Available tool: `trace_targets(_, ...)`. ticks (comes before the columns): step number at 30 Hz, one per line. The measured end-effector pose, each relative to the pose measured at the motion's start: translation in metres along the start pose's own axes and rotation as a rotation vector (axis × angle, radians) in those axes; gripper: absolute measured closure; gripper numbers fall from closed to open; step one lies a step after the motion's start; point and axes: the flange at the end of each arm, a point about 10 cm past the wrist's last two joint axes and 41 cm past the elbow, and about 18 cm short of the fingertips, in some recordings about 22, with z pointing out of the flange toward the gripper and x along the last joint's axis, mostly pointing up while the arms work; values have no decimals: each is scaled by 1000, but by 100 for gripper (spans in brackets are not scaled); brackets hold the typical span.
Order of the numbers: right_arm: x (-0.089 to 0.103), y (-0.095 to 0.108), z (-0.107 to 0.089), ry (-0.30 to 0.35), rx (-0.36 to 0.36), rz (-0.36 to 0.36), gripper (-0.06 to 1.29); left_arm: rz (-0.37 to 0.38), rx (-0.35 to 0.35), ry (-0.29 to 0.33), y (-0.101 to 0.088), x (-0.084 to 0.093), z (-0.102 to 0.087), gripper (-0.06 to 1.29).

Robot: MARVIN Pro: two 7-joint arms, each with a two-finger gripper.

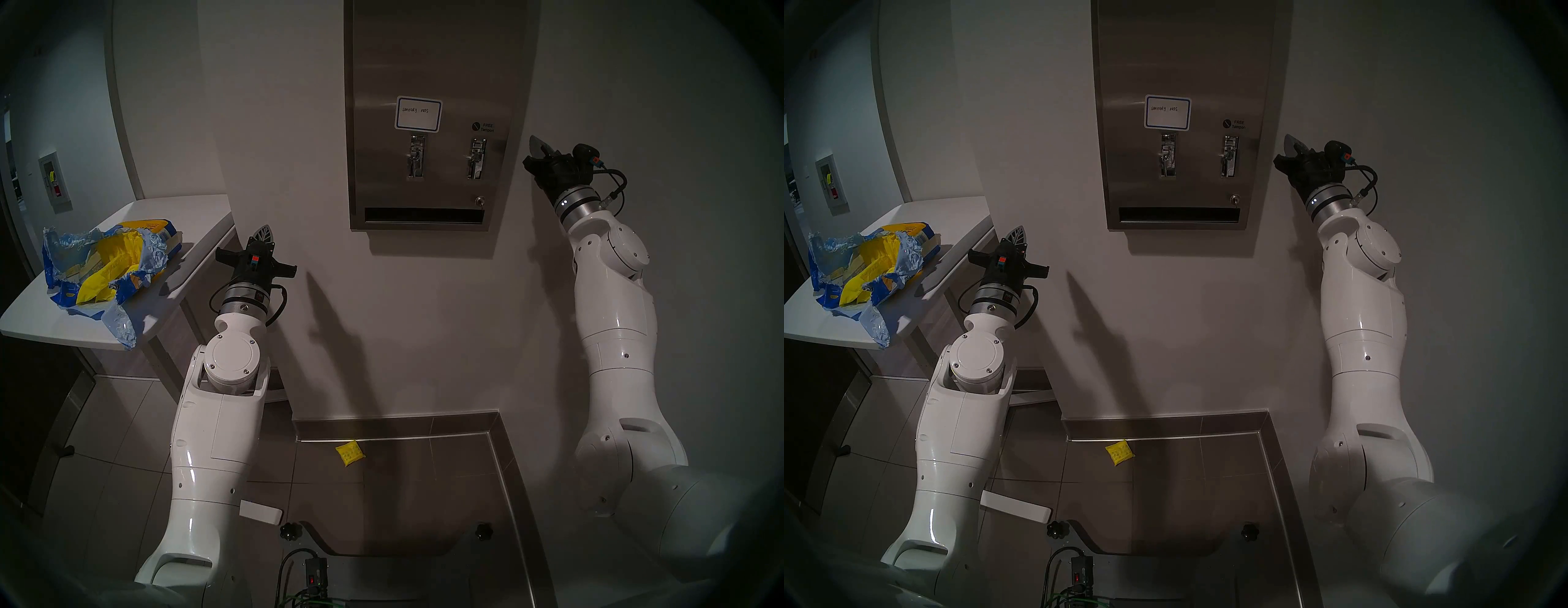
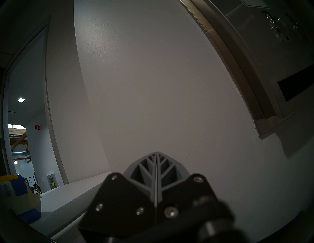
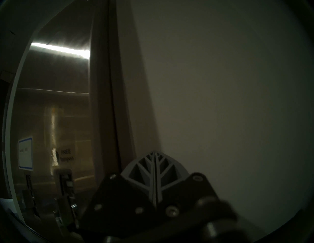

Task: Open the dispenser door, put the pads inside, close the door

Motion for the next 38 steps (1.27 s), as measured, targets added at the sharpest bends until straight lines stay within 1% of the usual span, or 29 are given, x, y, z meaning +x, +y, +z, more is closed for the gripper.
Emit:
trace_targets(9,-31,16,-25,-89,-82,36,127,0,0,1,0,0,0,125)
trace_targets(18,-49,19,-45,-129,-113,102,127,0,1,1,0,0,0,125)
trace_targets(24,-51,18,-48,-127,-112,121,125,0,0,1,0,0,0,125)
trace_targets(38,-49,18,-49,-118,-109,123,125,0,0,2,0,0,0,125)
